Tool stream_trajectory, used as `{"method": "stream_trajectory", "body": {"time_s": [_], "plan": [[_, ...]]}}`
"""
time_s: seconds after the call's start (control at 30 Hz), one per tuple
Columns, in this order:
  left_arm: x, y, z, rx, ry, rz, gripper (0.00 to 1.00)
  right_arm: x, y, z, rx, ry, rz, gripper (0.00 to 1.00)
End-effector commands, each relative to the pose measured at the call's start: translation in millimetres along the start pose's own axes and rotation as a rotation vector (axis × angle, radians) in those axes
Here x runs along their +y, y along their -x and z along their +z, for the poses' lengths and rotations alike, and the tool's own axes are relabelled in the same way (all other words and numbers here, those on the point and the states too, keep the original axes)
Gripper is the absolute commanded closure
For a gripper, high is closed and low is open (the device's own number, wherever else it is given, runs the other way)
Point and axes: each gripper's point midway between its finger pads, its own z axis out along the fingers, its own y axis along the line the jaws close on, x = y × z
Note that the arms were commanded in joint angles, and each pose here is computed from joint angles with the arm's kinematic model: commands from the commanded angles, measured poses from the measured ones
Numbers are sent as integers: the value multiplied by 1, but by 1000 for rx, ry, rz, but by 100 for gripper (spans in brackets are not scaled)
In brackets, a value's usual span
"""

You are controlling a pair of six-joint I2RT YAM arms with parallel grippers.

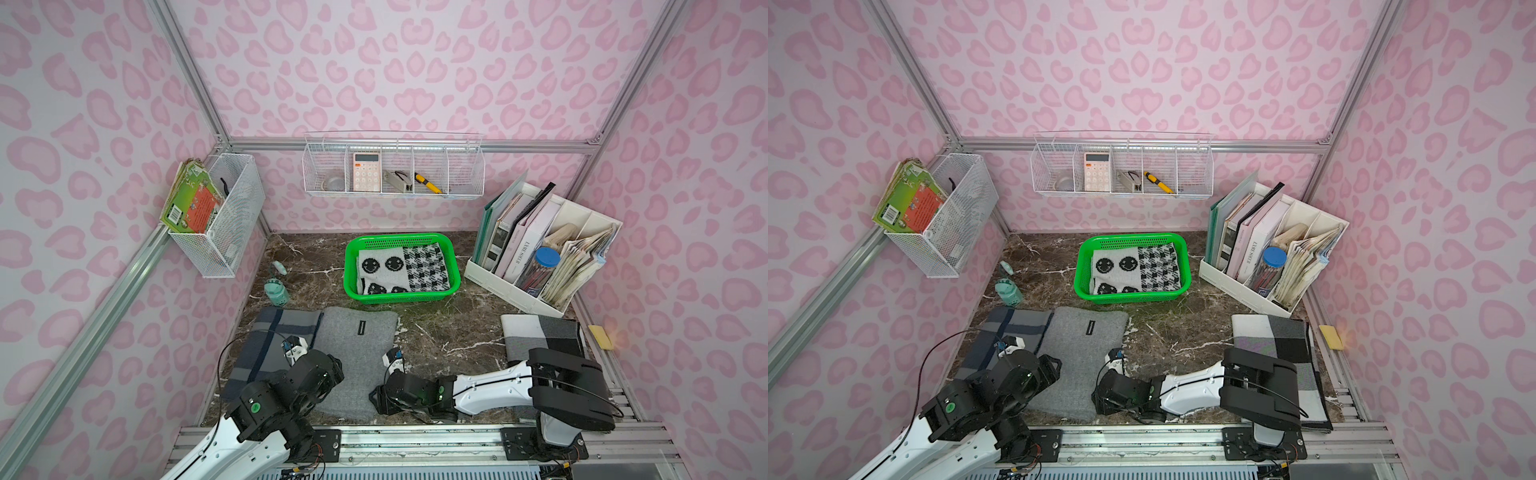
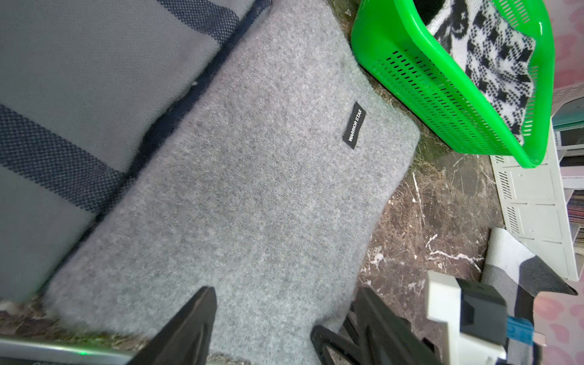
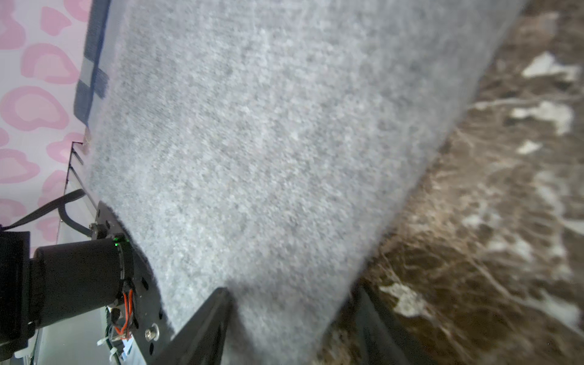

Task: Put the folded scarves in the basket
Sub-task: Adjust the scarf at the center of the board.

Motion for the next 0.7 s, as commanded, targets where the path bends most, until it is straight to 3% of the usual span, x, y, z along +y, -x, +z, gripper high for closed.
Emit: {"method": "stream_trajectory", "body": {"time_s": [0.0,0.1,0.2,0.3,0.67], "plan": [[-2,5,2,-25,8,-19,26,5,-10,8,50,22,-5,38],[-4,4,4,-19,7,-19,26,10,-10,10,56,40,-21,50],[-3,3,7,-19,23,-14,26,12,-8,7,46,55,-26,80],[-2,4,8,-22,30,-12,26,8,-6,2,29,58,-13,98],[-11,-4,18,17,8,2,26,-56,11,-42,-88,-20,143,100]]}}
